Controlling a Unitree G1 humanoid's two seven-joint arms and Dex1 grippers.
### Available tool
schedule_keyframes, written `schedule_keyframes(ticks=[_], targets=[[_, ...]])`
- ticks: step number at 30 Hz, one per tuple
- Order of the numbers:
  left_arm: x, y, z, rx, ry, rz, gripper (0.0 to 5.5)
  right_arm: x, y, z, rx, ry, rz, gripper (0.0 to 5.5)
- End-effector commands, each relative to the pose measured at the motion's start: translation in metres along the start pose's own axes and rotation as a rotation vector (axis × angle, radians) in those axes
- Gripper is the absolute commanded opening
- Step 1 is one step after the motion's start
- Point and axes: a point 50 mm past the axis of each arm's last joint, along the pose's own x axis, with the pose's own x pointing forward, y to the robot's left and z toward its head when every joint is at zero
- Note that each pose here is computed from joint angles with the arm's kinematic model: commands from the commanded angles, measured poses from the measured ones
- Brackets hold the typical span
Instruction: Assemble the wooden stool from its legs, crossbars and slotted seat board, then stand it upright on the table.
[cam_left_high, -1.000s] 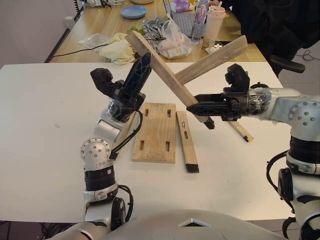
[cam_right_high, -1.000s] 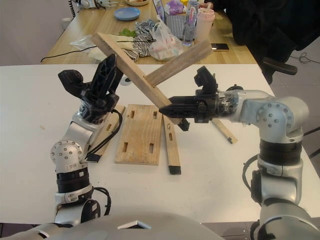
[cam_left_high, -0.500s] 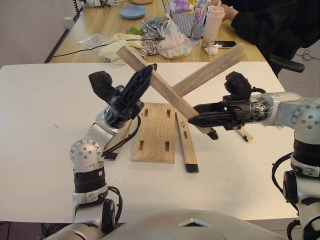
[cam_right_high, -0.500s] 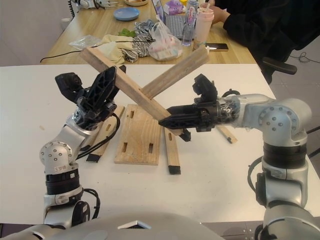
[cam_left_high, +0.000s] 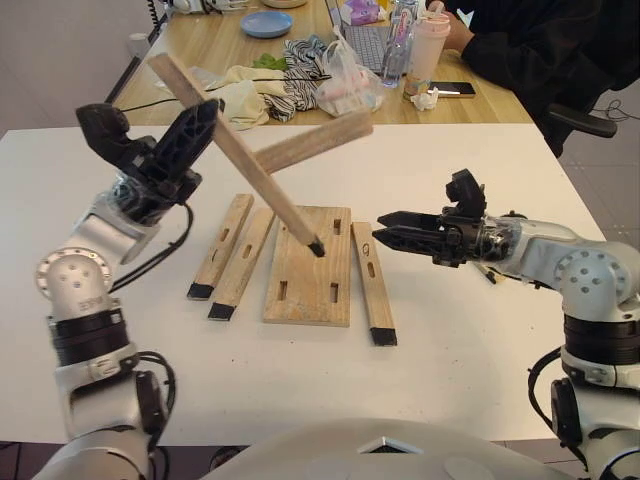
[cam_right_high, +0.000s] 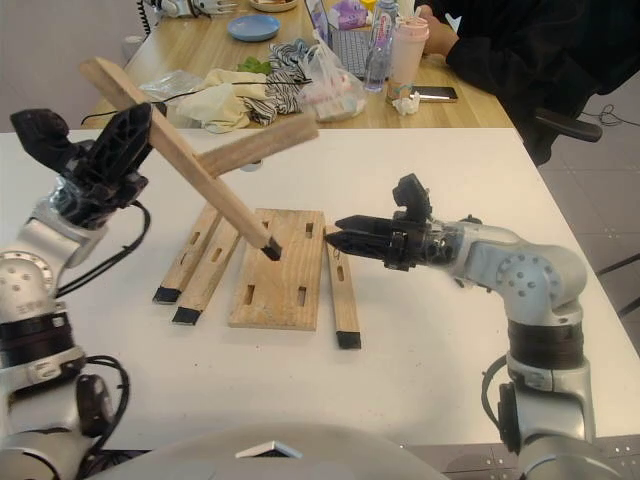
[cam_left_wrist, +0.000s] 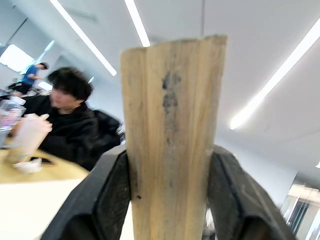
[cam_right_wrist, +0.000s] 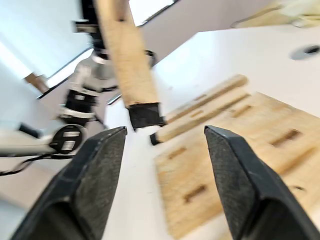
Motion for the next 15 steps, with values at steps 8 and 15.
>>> schedule_keyframes(ticks=[8, 15], targets=[[-0.033, 0.013, -0.032, 0.080, 0.212, 0.118, 2.01, -0.022, -0.045, -0.008, 0.048, -0.097, -0.261, 1.05], [-0.033, 0.018, -0.037, 0.116, 0.240, 0.132, 2.01, -0.023, -0.043, -0.010, 0.038, -0.048, -0.236, 0.01]])
